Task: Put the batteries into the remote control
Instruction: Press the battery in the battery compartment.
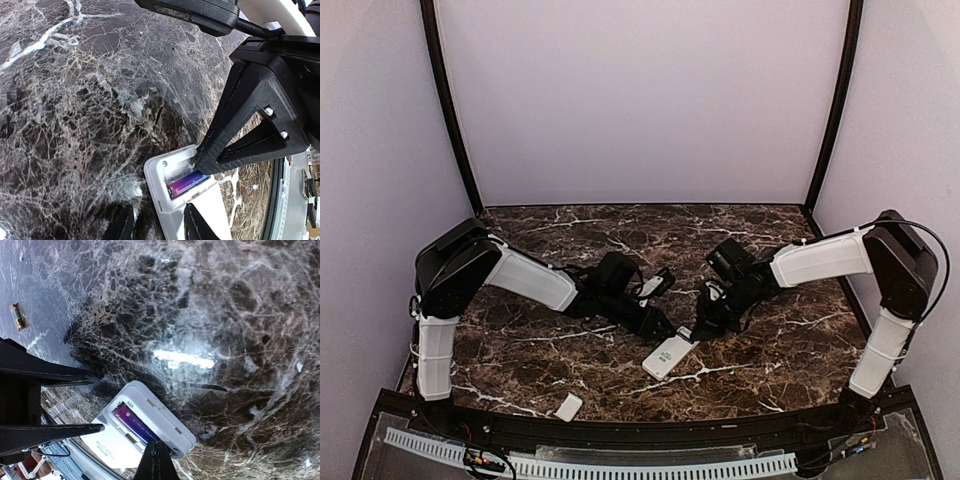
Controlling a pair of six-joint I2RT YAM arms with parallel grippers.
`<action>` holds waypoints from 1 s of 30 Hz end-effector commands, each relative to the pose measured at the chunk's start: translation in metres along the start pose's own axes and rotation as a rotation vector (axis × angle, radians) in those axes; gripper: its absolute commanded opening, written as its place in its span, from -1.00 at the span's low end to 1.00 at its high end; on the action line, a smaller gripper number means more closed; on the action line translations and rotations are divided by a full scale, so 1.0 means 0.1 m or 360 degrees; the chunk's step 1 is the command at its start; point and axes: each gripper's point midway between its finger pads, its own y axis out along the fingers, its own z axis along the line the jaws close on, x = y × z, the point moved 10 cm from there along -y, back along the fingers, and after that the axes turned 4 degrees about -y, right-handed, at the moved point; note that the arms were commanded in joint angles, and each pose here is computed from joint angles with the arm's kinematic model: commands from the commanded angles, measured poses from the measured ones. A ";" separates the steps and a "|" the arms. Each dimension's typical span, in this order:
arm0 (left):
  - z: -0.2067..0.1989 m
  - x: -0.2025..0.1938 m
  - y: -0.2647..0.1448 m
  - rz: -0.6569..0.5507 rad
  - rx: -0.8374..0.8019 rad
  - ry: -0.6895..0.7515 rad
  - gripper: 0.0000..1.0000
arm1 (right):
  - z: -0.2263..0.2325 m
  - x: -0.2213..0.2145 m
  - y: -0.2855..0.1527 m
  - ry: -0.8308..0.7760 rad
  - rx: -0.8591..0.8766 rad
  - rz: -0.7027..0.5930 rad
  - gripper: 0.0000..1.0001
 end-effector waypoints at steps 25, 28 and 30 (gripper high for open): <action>-0.07 -0.02 -0.56 -0.0044 0.0283 0.0019 -0.27 | 0.32 0.13 0.10 -0.0486 -0.0226 0.0020 -0.96; -0.07 0.03 -0.74 -0.0112 0.0384 0.0009 -0.27 | 0.35 0.15 0.06 -0.0505 -0.0218 0.0016 -0.97; -0.05 0.05 -0.88 -0.0150 0.0469 -0.0018 -0.27 | 0.45 0.18 -0.03 -0.0545 -0.0203 -0.0021 -0.98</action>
